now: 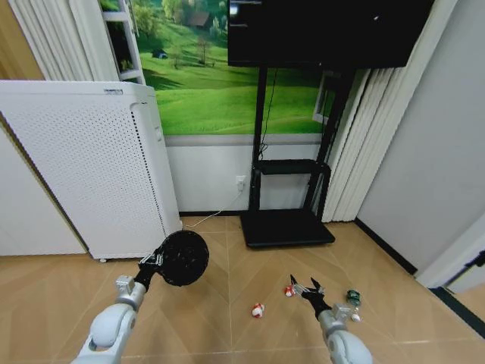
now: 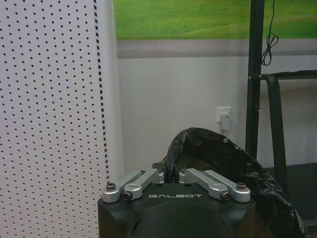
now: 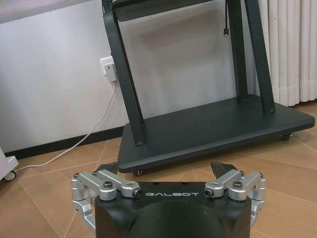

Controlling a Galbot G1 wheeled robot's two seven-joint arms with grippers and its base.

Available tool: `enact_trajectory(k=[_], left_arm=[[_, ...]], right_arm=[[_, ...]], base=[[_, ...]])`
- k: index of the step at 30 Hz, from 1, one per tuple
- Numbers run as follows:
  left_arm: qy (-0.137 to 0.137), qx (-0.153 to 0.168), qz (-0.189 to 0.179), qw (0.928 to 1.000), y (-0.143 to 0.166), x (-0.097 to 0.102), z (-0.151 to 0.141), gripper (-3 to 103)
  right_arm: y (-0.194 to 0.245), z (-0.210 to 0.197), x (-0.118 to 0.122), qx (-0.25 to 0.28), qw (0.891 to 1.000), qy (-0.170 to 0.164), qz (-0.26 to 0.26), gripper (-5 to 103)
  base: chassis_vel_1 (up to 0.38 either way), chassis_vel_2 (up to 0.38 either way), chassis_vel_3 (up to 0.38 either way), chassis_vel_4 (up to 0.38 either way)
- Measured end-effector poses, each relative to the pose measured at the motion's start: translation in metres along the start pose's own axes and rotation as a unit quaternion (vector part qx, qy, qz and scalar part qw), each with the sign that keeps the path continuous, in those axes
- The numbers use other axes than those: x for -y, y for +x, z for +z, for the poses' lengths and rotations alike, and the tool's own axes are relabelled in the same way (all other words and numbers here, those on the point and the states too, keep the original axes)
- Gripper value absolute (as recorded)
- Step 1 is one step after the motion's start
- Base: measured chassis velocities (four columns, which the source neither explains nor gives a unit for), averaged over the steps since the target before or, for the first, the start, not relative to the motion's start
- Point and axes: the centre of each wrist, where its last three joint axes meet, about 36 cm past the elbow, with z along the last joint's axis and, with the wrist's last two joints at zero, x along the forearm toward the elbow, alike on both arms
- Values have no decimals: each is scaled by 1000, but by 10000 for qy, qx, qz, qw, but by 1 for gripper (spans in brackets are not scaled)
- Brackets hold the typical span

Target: Pick up the trash bin and place the garbage on the floor into it.

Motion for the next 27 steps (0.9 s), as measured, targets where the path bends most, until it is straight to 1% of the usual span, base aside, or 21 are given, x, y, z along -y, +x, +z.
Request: enact_trajectory(k=[15, 27], left_arm=[[33, -22, -60, 10000, 2, -4, 7, 8], [49, -42, -58, 10000, 4, -4, 10, 8]], right_arm=[[-5, 5, -5, 7, 10000, 39, -32, 100], [-1, 6, -3, -84, 9999, 7, -95, 100]], base=[[-58, 60, 65, -58], [0, 0, 0, 0]])
